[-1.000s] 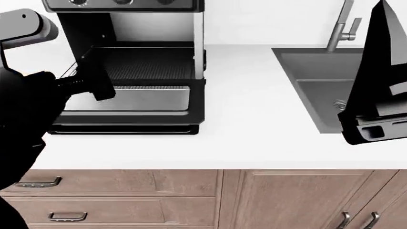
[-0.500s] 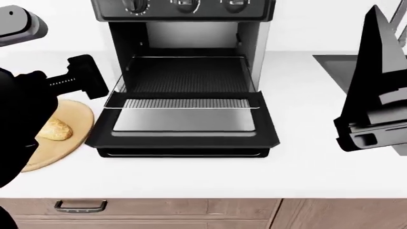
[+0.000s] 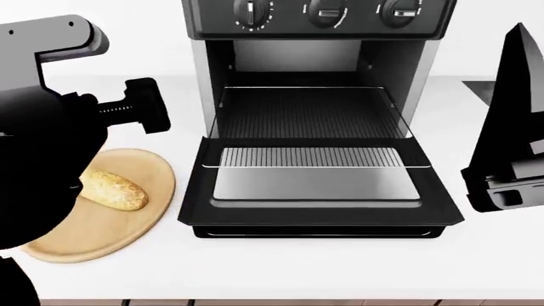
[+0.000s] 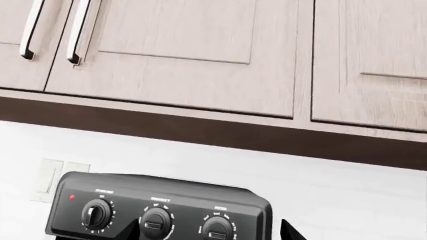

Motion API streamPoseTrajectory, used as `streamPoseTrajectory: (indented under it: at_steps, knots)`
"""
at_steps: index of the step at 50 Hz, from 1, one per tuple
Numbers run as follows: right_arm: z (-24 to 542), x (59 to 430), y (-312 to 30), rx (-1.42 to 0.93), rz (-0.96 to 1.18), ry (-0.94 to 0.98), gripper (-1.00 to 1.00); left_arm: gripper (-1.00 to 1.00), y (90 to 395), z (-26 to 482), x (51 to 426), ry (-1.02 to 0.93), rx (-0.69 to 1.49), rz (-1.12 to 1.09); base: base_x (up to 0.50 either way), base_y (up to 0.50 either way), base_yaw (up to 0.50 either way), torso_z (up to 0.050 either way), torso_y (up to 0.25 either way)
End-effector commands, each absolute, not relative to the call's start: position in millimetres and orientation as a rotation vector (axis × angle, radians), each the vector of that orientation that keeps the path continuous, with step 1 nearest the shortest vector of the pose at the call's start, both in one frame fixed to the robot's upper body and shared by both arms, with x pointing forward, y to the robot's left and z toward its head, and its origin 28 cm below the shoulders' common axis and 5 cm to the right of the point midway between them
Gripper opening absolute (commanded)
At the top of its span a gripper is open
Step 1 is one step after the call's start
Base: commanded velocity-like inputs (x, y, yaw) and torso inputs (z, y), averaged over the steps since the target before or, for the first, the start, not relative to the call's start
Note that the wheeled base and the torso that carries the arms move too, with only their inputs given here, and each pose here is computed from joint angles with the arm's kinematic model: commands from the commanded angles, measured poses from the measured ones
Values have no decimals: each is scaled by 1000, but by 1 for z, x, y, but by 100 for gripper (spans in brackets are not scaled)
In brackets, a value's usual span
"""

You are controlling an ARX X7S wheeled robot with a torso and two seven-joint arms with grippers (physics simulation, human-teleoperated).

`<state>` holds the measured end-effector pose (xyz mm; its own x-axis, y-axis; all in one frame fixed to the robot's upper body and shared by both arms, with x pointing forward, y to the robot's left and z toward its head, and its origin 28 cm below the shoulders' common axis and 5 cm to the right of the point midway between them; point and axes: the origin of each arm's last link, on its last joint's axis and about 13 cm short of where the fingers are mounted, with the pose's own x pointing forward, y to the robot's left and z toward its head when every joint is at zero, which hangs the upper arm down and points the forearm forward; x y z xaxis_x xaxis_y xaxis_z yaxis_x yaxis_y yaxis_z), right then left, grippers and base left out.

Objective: Place the baguette on the rack of the toaster oven.

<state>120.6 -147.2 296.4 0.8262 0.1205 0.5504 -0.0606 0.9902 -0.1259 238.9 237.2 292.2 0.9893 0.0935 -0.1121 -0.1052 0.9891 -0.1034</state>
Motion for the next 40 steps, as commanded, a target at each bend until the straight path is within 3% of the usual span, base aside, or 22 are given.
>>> streamPoseTrajectory:
  at_steps: [1, 10, 20, 28, 40]
  knots:
    - [290, 119, -155, -66, 83, -605, 100, 100, 224, 291, 247, 107, -70, 55, 0, 0, 0, 0, 0]
    - [288, 121, -157, -62, 79, -594, 100, 100, 216, 298, 250, 123, -121, -4, 0, 0, 0, 0, 0]
    - [285, 125, -156, -59, 78, -584, 100, 100, 211, 313, 267, 227, -473, 132, 0, 0, 0, 0, 0]
    - [283, 126, -156, -56, 80, -576, 100, 100, 203, 313, 280, 367, -658, 192, 0, 0, 0, 0, 0]
    - [277, 131, -157, -45, 76, -563, 100, 100, 193, 320, 298, 417, -906, 334, 0, 0, 0, 0, 0]
